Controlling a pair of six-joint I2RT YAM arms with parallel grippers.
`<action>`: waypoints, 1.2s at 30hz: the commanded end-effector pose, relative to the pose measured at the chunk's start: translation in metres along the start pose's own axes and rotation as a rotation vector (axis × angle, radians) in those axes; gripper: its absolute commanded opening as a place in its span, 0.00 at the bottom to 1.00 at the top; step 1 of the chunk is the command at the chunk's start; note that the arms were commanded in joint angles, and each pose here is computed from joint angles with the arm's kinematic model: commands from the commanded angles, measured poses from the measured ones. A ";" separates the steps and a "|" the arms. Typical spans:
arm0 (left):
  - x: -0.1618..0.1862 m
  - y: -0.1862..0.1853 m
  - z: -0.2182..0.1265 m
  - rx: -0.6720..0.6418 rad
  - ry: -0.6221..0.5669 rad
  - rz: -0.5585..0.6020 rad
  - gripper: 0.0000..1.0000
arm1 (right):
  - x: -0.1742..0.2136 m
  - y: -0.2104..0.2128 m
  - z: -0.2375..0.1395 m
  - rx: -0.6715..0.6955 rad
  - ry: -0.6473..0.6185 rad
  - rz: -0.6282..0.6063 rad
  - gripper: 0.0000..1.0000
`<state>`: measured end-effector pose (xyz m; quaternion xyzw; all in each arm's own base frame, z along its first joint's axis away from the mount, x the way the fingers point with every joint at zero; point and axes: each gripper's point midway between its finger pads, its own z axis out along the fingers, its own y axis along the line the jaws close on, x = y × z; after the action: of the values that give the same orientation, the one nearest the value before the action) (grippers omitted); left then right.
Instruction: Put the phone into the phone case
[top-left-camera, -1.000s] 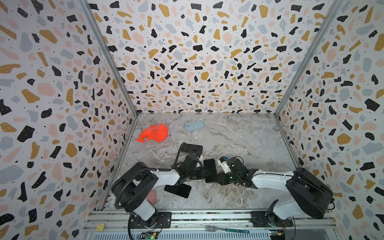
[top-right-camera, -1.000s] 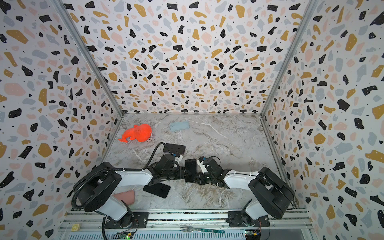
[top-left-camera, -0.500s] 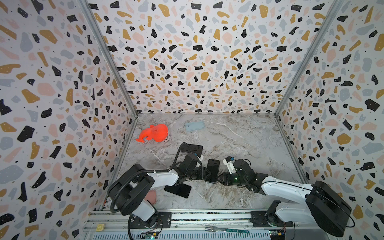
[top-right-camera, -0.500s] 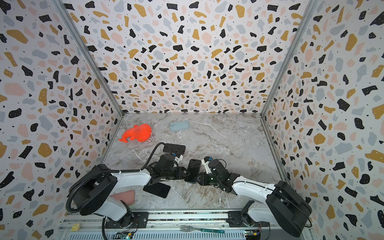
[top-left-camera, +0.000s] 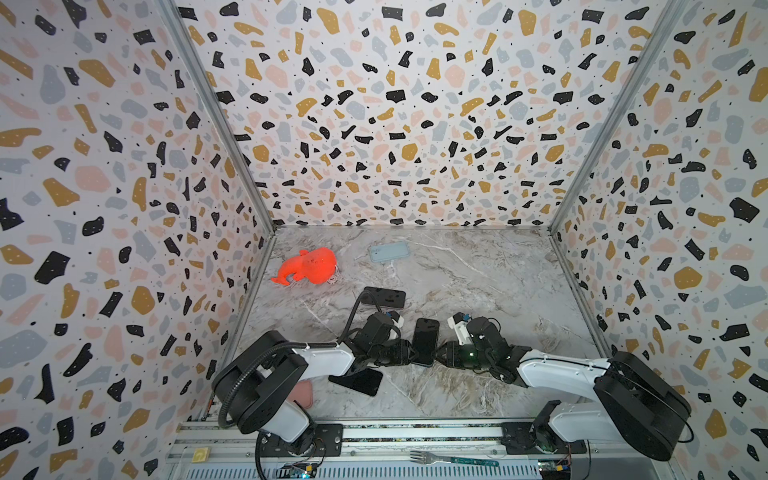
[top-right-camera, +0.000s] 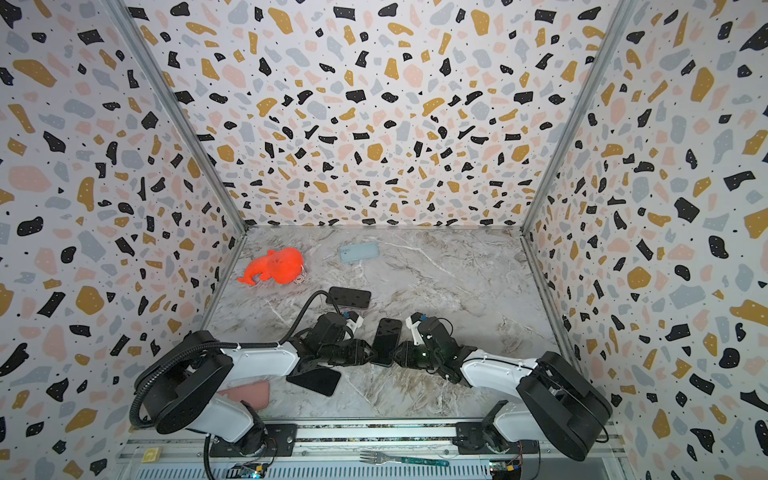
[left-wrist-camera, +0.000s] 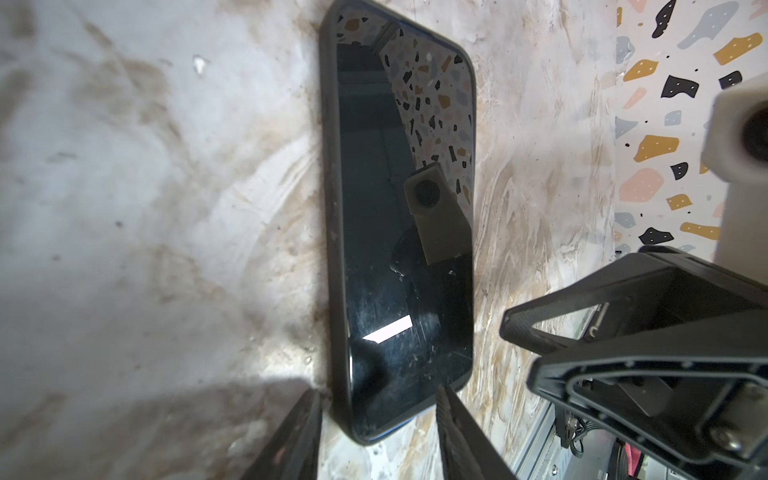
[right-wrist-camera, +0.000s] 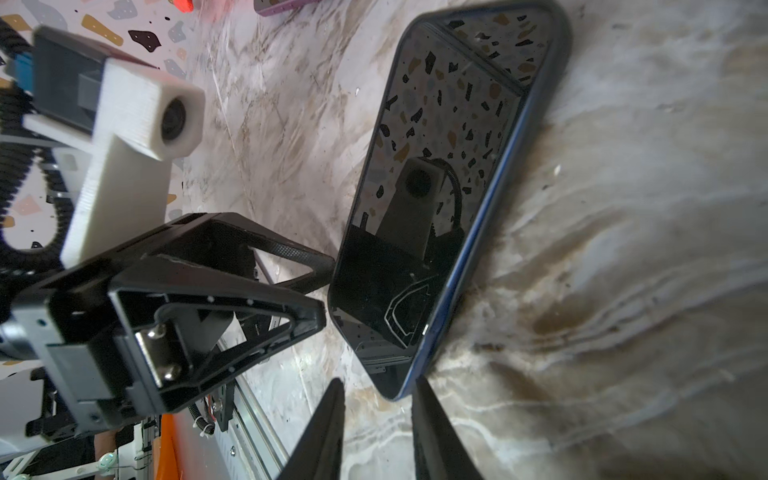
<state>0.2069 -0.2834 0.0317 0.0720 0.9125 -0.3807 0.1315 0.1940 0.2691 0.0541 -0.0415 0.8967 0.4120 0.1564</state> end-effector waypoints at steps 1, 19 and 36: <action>0.005 0.000 0.003 0.016 0.011 0.001 0.47 | -0.003 0.002 0.002 -0.018 -0.003 -0.004 0.29; 0.008 0.001 0.008 0.036 0.021 -0.001 0.47 | -0.004 -0.016 0.015 0.038 0.008 -0.006 0.25; 0.007 -0.001 0.018 0.059 0.036 -0.006 0.46 | 0.005 -0.027 0.024 0.040 0.026 0.018 0.11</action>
<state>0.2140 -0.2932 0.0304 0.0708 0.8999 -0.4079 0.1369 0.2060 0.2701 0.0308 -0.0273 0.9006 0.4075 0.1487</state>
